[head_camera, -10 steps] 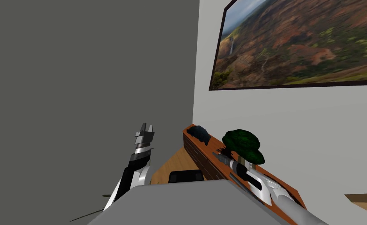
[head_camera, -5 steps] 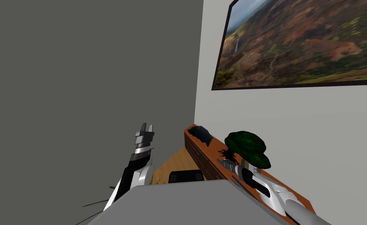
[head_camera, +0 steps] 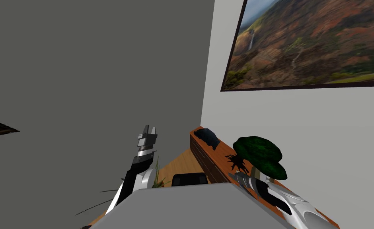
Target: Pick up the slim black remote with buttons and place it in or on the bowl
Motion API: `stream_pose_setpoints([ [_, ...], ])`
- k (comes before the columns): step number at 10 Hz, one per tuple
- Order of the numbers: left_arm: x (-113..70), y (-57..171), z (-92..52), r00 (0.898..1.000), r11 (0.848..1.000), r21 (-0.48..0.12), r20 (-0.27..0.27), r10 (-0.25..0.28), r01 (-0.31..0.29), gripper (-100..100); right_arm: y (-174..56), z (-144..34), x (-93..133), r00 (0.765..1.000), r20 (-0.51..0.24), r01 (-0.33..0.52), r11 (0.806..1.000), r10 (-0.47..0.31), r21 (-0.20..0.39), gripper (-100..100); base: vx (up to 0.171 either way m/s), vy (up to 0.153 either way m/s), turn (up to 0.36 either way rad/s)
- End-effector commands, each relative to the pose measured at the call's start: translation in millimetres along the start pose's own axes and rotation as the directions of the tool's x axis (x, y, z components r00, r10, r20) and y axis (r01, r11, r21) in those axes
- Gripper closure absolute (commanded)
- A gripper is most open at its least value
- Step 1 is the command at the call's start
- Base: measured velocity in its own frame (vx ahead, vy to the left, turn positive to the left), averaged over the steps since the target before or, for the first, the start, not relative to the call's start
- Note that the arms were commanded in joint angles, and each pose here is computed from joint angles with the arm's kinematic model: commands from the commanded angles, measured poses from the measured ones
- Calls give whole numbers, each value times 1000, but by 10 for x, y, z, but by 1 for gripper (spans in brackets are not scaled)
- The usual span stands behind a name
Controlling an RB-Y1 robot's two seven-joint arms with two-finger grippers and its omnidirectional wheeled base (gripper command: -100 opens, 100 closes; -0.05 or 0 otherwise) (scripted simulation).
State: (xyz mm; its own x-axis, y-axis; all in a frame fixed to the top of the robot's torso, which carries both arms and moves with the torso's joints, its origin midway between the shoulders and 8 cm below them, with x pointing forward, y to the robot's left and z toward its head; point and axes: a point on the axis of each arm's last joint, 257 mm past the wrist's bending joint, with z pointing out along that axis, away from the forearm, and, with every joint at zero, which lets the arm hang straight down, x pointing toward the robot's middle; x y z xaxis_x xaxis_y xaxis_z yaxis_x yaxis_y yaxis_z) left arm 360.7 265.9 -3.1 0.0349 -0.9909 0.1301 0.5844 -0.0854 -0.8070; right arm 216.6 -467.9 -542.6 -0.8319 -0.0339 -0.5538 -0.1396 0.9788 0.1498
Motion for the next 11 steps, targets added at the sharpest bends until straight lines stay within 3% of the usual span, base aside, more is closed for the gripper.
stream_pose_setpoints([
  [1, 0, 0, 0, 1000, 1000, 0, 0, 0, 0, 0, -114, -44, 157, 998, -43, 37, 999, -36, 19, -100, -35, -12, 29],
  [3, 0, 0, 0, 1000, 1000, 0, 0, 0, 0, 0, -304, -215, 596, 978, -160, 141, 989, -134, 34, -100, -38, -4, 146],
  [4, 0, 0, 0, 1000, 1000, 0, 0, 0, 0, 0, -304, -215, 596, 978, -160, 141, 989, -134, 34, -100, -34, -9, 68],
  [7, 0, 0, 0, 1000, 1000, 0, 0, 0, 0, 0, -499, -468, 1093, 923, -297, 261, 965, -244, 17, -100, -37, 1, 120],
  [9, -1, 0, 0, 1000, 1000, 0, 0, 0, 0, 0, -499, -468, 1093, 923, -297, 261, 965, -244, 17, -100, -20, -1, 1],
  [10, -1, 0, 0, 1000, 1000, 0, 0, 0, 0, 0, -571, -590, 1296, 890, -352, 310, 951, -290, -1, -100, -23, 4, 117],
  [11, 0, 0, 0, 1000, 1000, 0, 0, 0, 0, 0, -571, -590, 1296, 890, -352, 310, 951, -290, -1, -100, -25, 0, 62],
])
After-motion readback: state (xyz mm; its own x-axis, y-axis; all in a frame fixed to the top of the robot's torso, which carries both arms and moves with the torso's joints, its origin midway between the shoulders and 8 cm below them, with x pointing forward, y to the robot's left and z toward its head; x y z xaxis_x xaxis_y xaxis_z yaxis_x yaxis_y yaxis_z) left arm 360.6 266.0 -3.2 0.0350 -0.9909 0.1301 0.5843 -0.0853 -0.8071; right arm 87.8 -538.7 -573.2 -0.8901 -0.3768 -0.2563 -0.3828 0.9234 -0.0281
